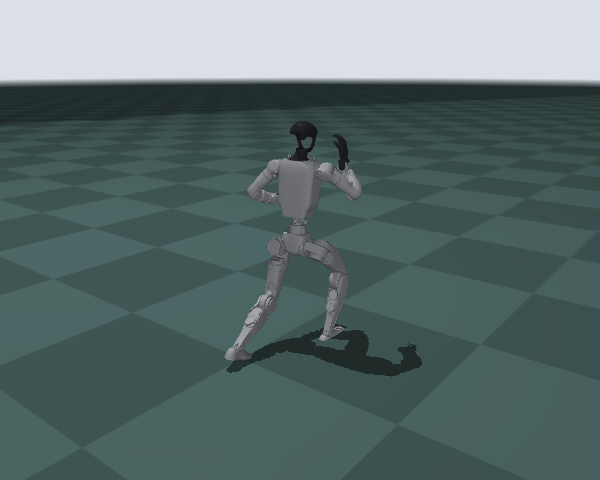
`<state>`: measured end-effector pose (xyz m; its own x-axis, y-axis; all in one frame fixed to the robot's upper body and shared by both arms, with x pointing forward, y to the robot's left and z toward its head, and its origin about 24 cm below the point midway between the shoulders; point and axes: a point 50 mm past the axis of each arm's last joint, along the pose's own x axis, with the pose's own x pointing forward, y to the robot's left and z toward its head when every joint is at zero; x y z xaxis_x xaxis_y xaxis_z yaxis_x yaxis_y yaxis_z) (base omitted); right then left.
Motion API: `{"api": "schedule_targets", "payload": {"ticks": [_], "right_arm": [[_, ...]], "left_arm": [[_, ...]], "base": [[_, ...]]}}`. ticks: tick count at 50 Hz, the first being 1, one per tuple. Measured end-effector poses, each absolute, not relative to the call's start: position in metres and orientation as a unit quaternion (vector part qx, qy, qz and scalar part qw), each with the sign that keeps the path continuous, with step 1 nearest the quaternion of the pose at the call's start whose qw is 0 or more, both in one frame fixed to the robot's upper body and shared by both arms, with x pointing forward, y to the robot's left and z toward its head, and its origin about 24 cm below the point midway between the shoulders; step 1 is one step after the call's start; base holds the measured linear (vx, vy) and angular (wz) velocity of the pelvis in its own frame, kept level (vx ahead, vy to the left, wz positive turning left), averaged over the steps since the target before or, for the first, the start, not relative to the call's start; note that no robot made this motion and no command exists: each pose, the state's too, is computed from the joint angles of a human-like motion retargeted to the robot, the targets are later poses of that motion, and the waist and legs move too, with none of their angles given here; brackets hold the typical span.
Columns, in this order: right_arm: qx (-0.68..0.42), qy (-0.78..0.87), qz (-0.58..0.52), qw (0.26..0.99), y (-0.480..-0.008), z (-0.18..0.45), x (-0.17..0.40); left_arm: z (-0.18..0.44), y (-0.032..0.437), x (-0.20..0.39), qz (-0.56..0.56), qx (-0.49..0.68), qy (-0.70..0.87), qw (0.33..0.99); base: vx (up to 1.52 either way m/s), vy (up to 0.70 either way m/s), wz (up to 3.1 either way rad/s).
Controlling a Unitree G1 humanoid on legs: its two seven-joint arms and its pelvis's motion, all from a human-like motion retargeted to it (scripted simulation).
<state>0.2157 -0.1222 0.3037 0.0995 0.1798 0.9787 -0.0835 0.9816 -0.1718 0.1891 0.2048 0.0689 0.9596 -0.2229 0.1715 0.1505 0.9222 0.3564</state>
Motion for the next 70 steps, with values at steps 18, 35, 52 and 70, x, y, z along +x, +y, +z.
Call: {"api": "schedule_targets", "payload": {"ticks": [18, 35, 52, 70], "right_arm": [[0.044, -0.584, 0.014, 0.810, -0.140, 0.253, 0.213], [0.024, -0.097, 0.007, 0.995, -0.152, 0.043, 0.228], [-0.123, 0.149, -0.045, 0.980, -0.192, -0.065, 0.193], [-0.233, 0.297, -0.058, 0.924, -0.223, -0.110, 0.184]], "left_arm": [[0.149, 0.171, 0.242, -0.098, 0.219, -0.324, 0.915], [0.062, 0.165, 0.243, -0.113, 0.117, -0.125, 0.979], [-0.045, 0.229, 0.177, -0.069, 0.207, 0.149, 0.964], [-0.122, 0.251, 0.112, -0.040, 0.237, 0.383, 0.892]], "base": [[0.33, -0.08, 0.12], [0.26, 0.04, -0.06], [0.07, 0.01, -0.14], [0.00, 0.00, 0.00]]}}
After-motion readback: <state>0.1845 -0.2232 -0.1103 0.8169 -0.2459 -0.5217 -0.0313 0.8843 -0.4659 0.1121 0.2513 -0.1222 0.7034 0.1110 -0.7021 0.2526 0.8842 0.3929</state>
